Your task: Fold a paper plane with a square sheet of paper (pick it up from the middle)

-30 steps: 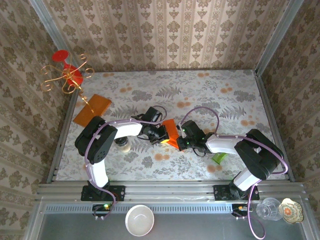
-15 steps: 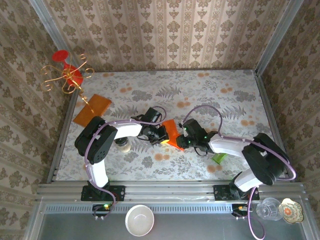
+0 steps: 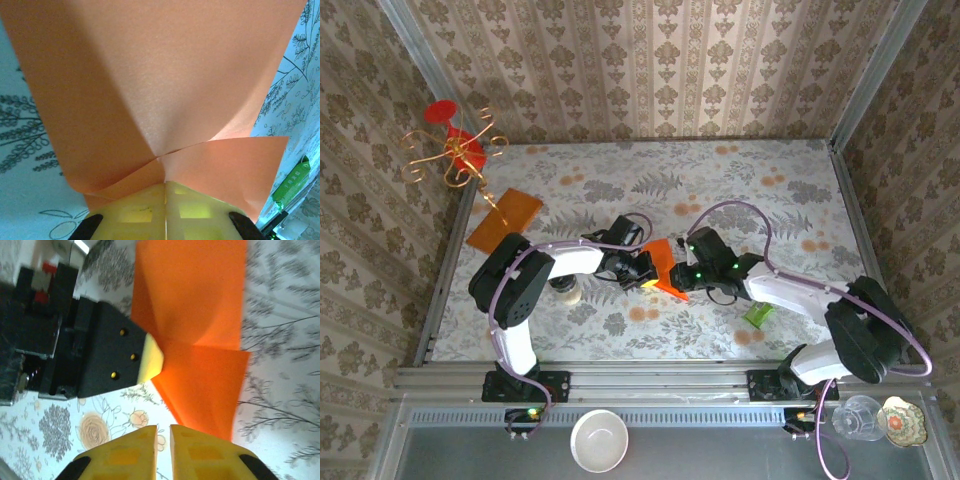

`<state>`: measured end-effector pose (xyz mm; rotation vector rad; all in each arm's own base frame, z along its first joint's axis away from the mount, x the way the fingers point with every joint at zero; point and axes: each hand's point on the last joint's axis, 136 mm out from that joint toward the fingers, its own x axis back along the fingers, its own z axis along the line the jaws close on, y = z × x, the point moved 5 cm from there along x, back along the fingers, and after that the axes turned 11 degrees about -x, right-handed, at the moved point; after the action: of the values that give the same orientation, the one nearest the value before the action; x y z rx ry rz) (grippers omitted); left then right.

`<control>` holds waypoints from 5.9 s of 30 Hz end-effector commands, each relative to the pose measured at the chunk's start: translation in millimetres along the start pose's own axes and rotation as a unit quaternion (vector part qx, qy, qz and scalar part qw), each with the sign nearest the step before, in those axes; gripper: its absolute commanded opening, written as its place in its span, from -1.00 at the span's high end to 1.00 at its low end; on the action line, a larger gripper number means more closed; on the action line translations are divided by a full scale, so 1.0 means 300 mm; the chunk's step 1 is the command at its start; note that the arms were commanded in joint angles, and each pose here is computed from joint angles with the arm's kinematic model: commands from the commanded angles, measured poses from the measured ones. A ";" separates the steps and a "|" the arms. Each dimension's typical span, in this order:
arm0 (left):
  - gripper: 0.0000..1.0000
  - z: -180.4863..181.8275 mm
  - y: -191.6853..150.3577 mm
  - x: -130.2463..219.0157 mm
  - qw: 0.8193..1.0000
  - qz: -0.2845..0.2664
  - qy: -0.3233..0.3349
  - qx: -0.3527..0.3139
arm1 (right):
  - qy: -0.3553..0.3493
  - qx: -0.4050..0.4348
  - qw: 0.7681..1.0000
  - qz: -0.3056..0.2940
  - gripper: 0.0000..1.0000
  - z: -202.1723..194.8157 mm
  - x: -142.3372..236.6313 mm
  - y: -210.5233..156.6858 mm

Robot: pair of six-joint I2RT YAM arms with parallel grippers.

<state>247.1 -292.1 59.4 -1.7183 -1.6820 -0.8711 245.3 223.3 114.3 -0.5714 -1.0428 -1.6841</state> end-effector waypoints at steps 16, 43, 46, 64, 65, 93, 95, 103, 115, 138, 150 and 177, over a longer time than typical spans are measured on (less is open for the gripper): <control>0.84 0.024 -0.038 0.014 1.000 0.007 0.025 0.014 | -0.036 0.022 0.995 0.093 0.87 -0.026 -0.135 -0.040; 0.85 0.032 -0.026 -0.002 0.999 0.003 0.029 0.012 | -0.030 0.008 0.994 0.104 0.90 -0.055 -0.142 -0.048; 0.85 0.044 -0.036 -0.003 0.999 0.005 0.032 0.017 | -0.006 0.008 0.996 0.086 0.89 -0.024 -0.115 -0.021; 0.85 0.098 -0.065 -0.017 0.998 0.011 0.056 0.023 | -0.010 0.006 0.993 0.121 0.89 -0.047 -0.172 -0.023; 0.85 0.103 -0.067 -0.018 0.998 0.012 0.058 0.023 | -0.014 0.006 0.992 0.125 0.89 -0.056 -0.177 -0.030; 0.90 0.207 -0.058 -0.009 0.996 0.019 0.078 0.041 | 0.015 -0.084 0.990 0.114 0.88 -0.256 -0.048 -0.166; 0.90 0.200 -0.052 -0.011 0.996 0.021 0.074 0.036 | 0.017 -0.083 0.992 0.092 0.89 -0.248 -0.021 -0.149; 0.90 0.148 -0.019 -0.004 0.999 0.016 0.045 0.005 | 0.060 -0.056 0.996 0.025 0.87 -0.125 0.068 -0.016; 0.86 0.012 0.029 0.091 0.999 -0.020 0.002 -0.050 | 0.015 -0.059 0.995 0.083 0.96 -0.098 -0.147 0.003; 0.74 -0.063 0.037 -0.028 0.998 -0.060 0.003 -0.032 | -0.051 -0.122 0.986 0.100 0.97 -0.199 -0.184 -0.080; 0.74 0.057 -0.014 -0.036 0.993 -0.104 0.040 0.031 | -0.117 -0.185 0.972 0.091 0.96 -0.279 -0.179 -0.128; 0.66 0.103 0.098 0.231 0.983 -0.183 0.000 0.021 | 0.010 -0.218 0.976 -0.008 0.75 -0.140 -0.051 -0.020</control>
<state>274.6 -222.2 71.3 -1.3642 -2.0097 -0.9259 247.8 199.6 59.3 -0.8744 -0.6510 -1.8907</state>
